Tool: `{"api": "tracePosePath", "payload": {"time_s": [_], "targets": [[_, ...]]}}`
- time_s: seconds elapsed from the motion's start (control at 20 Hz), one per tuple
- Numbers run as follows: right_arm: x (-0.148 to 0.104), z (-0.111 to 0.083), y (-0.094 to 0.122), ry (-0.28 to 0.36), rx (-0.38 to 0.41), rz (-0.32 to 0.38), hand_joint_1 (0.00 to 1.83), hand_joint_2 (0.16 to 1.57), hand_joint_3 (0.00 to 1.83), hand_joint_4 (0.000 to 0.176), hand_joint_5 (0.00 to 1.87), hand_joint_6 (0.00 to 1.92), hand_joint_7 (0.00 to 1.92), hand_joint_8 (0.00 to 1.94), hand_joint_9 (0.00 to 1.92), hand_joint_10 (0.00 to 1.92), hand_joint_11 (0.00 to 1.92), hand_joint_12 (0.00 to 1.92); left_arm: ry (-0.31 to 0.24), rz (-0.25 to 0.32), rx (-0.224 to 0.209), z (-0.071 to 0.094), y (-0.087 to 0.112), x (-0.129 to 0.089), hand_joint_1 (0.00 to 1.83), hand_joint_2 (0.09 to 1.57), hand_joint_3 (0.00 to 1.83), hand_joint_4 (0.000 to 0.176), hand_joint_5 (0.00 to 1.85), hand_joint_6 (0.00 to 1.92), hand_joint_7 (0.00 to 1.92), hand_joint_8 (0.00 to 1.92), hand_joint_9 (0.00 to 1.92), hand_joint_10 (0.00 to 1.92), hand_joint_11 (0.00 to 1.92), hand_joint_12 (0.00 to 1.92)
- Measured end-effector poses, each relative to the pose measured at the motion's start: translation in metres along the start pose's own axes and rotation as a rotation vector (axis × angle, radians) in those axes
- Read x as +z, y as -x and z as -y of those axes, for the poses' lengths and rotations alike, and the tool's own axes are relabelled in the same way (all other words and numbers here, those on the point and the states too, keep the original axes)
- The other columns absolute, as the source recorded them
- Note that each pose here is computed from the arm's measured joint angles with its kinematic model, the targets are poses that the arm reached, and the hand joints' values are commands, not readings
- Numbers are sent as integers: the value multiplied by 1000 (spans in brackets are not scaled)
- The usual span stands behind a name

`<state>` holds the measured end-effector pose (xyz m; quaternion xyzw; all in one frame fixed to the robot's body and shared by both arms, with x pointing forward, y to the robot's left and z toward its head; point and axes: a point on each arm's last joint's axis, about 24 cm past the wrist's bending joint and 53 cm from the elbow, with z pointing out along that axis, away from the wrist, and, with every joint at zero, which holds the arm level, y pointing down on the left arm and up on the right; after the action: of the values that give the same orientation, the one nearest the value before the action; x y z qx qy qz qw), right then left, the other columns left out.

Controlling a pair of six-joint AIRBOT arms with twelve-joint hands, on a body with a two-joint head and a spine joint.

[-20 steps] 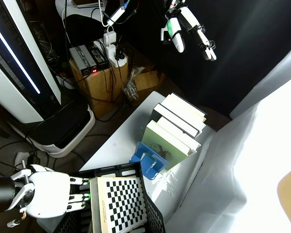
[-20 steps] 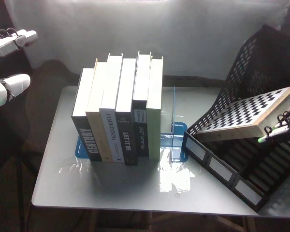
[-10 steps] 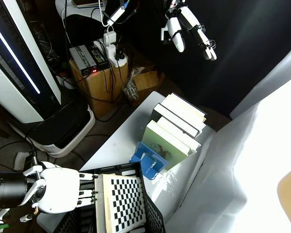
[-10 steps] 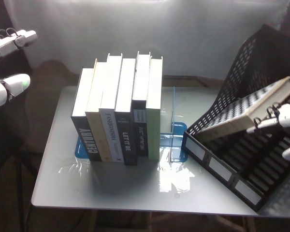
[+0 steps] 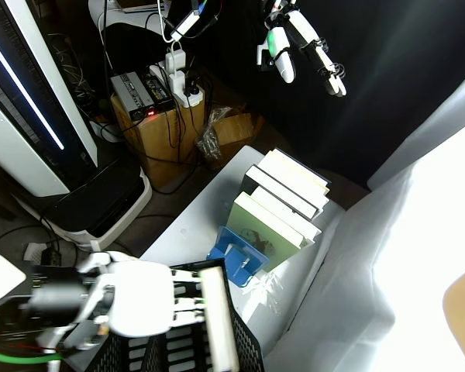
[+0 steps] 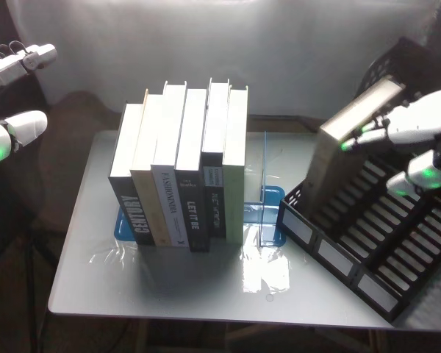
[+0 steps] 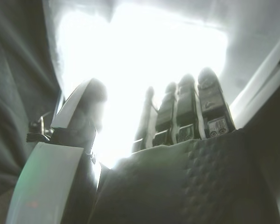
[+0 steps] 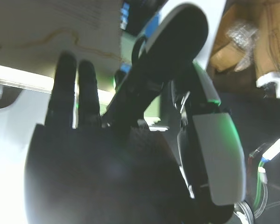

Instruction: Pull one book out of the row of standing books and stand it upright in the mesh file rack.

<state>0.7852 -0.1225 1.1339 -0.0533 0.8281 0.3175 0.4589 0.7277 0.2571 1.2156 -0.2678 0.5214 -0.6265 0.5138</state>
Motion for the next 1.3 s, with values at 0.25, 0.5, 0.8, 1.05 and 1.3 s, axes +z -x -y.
{"api": "tracePosePath", "payload": {"time_s": [0.25, 0.5, 0.8, 1.05, 1.3], "targets": [[12, -5, 3, -7, -42, 6, 586, 1384, 10, 0, 44, 3, 0, 0, 0, 0, 5, 74, -3, 3, -1, 1, 1, 0, 584, 1506, 0, 24, 113, 9, 0, 0, 0, 0, 0, 0], [16, -5, 12, -13, -57, 22, 618, 1361, 0, 0, 19, 7, 0, 0, 0, 0, 0, 18, -3, 6, -1, 0, 2, -2, 616, 1499, 0, 19, 122, 5, 13, 1, 0, 0, 0, 0], [15, -23, 28, 15, -58, 55, 613, 1366, 0, 0, 6, 2, 0, 0, 0, 0, 4, 10, -8, 8, -2, 1, 2, -2, 614, 1502, 1, 29, 117, 0, 2, 0, 0, 0, 0, 0], [-5, -13, 25, 10, -61, 45, 705, 1338, 4, 0, 41, 2, 0, 0, 0, 0, 0, 88, -1, 16, -10, -2, 3, -5, 635, 1496, 0, 25, 120, 3, 12, 1, 0, 0, 0, 0], [-27, -25, 18, 50, -37, 39, 669, 1377, 15, 0, 31, 5, 0, 0, 0, 0, 12, 10, -2, 16, -13, -2, 2, -5, 665, 1493, 0, 30, 121, 2, 4, 0, 0, 0, 0, 0]]}}
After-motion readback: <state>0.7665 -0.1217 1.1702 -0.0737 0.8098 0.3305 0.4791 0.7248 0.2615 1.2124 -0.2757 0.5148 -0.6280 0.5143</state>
